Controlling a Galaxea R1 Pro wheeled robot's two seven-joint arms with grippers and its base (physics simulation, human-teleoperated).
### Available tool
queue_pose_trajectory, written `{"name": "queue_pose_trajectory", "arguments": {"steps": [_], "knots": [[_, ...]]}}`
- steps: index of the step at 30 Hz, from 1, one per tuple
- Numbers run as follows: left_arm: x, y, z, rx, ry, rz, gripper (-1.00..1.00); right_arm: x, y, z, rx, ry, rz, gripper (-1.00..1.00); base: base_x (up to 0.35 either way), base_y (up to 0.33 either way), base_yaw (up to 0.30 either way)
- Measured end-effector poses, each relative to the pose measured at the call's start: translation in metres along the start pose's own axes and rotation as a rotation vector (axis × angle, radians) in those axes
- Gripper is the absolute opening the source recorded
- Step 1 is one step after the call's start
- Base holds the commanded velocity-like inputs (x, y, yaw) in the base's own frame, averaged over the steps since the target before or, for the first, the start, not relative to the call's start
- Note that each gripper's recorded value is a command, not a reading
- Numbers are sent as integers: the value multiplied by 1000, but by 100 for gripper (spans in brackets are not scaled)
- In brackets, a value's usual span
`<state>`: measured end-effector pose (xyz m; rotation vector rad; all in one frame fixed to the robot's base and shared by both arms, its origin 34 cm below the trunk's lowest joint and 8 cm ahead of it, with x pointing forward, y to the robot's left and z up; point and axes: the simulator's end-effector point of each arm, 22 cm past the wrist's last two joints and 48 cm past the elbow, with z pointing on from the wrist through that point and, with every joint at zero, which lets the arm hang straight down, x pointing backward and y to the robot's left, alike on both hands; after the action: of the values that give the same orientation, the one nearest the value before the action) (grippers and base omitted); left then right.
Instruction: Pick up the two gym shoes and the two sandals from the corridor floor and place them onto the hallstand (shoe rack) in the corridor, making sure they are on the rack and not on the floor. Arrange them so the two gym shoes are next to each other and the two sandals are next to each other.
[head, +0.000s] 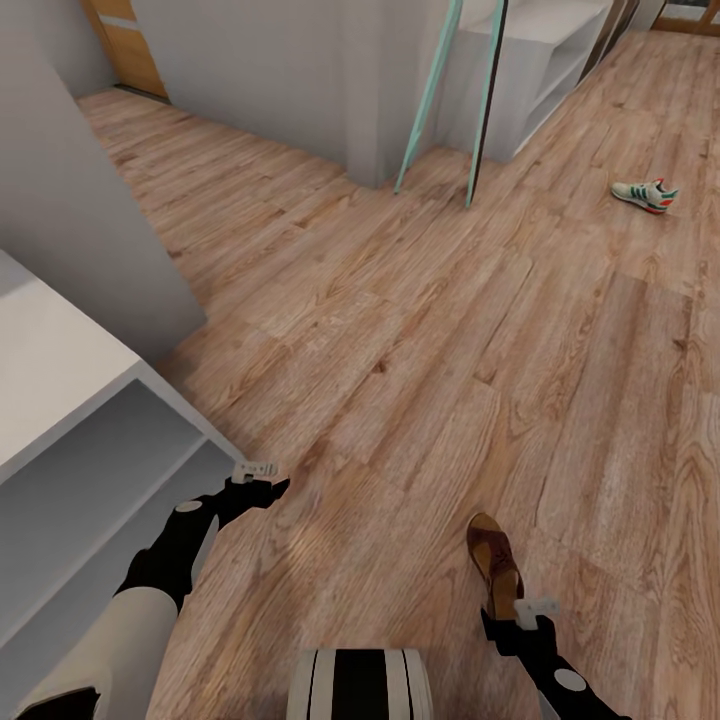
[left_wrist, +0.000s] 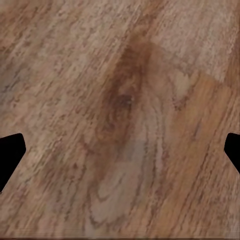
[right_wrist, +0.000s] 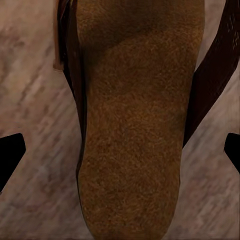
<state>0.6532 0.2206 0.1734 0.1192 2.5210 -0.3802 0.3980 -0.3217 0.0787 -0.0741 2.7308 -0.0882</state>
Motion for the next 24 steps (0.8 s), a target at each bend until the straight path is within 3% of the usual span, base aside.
{"name": "queue_pose_trajectory", "arguments": {"steps": [24], "knots": [[14,2,6,-1,21,-8,100,10,1,3,-1,19,-1,100,0,0,0]]}}
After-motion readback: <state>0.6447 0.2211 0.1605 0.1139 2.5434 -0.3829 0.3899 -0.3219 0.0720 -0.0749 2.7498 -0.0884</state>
